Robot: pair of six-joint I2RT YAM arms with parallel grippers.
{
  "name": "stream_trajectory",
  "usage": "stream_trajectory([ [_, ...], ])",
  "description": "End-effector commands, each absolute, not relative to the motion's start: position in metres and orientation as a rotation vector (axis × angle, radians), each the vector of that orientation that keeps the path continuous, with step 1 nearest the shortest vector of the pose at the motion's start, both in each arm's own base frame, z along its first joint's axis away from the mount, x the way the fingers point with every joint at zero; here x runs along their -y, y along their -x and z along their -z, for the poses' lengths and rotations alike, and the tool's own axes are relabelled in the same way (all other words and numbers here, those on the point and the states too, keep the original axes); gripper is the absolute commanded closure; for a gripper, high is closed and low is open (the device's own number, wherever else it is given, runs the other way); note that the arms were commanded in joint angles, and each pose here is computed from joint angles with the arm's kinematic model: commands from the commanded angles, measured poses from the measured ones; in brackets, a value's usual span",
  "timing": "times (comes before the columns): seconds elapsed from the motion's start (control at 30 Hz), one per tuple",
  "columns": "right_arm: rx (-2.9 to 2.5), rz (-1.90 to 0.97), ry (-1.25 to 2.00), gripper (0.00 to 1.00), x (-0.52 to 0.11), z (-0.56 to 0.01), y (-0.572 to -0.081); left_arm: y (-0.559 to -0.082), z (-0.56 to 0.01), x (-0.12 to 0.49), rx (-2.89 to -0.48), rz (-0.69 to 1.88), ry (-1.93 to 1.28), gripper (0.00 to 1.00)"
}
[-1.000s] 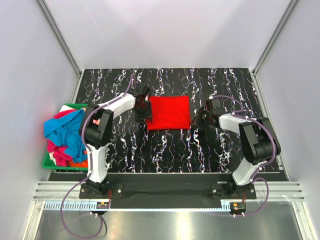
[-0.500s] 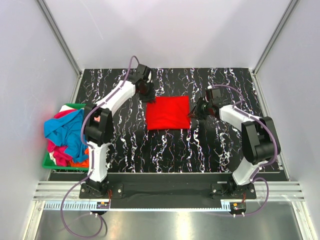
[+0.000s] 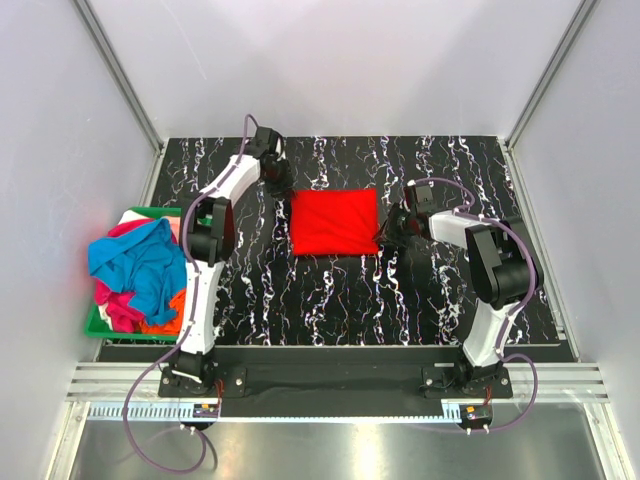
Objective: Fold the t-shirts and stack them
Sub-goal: Fold the tshirt, then neatly place the folded tshirt to the corner
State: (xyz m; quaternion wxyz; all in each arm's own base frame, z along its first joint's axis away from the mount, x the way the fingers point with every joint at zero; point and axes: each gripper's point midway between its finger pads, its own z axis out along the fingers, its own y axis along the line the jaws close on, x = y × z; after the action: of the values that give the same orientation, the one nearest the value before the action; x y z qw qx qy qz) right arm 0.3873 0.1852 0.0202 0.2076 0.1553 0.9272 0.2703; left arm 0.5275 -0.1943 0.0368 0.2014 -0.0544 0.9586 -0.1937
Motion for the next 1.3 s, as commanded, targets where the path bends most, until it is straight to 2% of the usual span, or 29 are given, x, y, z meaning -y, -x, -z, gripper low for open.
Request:
stream_trajectory([
  [0.0, -2.514, -0.720, -0.351, 0.75, -0.183, -0.041, -0.396, -0.529, -0.059, 0.217, -2.630, 0.687, 0.051, 0.69],
  [0.13, -2.450, -0.774, -0.283, 0.64, -0.187, -0.080, -0.404, -0.521, -0.112, 0.228, -2.538, 0.796, -0.015, 0.59],
  [0.2, -2.442, -0.792, -0.253, 0.59, -0.188, -0.087, -0.411, -0.512, -0.146, 0.224, -2.488, 0.790, -0.016, 0.58],
  [0.27, -2.466, -0.785, -0.232, 0.54, -0.184, -0.088, -0.420, -0.490, -0.163, 0.216, -2.486, 0.765, 0.015, 0.57],
  [0.4, -2.482, -0.833, -0.194, 0.45, -0.182, -0.089, -0.432, -0.442, -0.162, 0.215, -2.520, 0.685, -0.034, 0.58],
  [0.53, -2.471, -0.859, -0.162, 0.46, -0.181, -0.095, -0.450, -0.394, -0.132, 0.219, -2.619, 0.681, -0.026, 0.59],
  [0.73, -2.540, -0.859, -0.109, 0.46, -0.179, -0.066, -0.468, -0.356, -0.075, 0.241, -2.752, 0.666, -0.060, 0.61],
  [1.0, -2.546, -0.853, -0.041, 0.46, -0.179, -0.044, -0.486, -0.336, -0.012, 0.210, -2.883, 0.395, 0.063, 0.63],
  [1.13, -2.554, -0.895, -0.039, 0.51, -0.184, -0.033, -0.494, -0.328, -0.008, 0.205, -2.900, 0.372, 0.092, 0.64],
  [1.27, -2.572, -0.913, -0.055, 0.64, -0.186, -0.020, -0.497, -0.331, -0.036, 0.209, -2.862, 0.416, 0.081, 0.62],
])
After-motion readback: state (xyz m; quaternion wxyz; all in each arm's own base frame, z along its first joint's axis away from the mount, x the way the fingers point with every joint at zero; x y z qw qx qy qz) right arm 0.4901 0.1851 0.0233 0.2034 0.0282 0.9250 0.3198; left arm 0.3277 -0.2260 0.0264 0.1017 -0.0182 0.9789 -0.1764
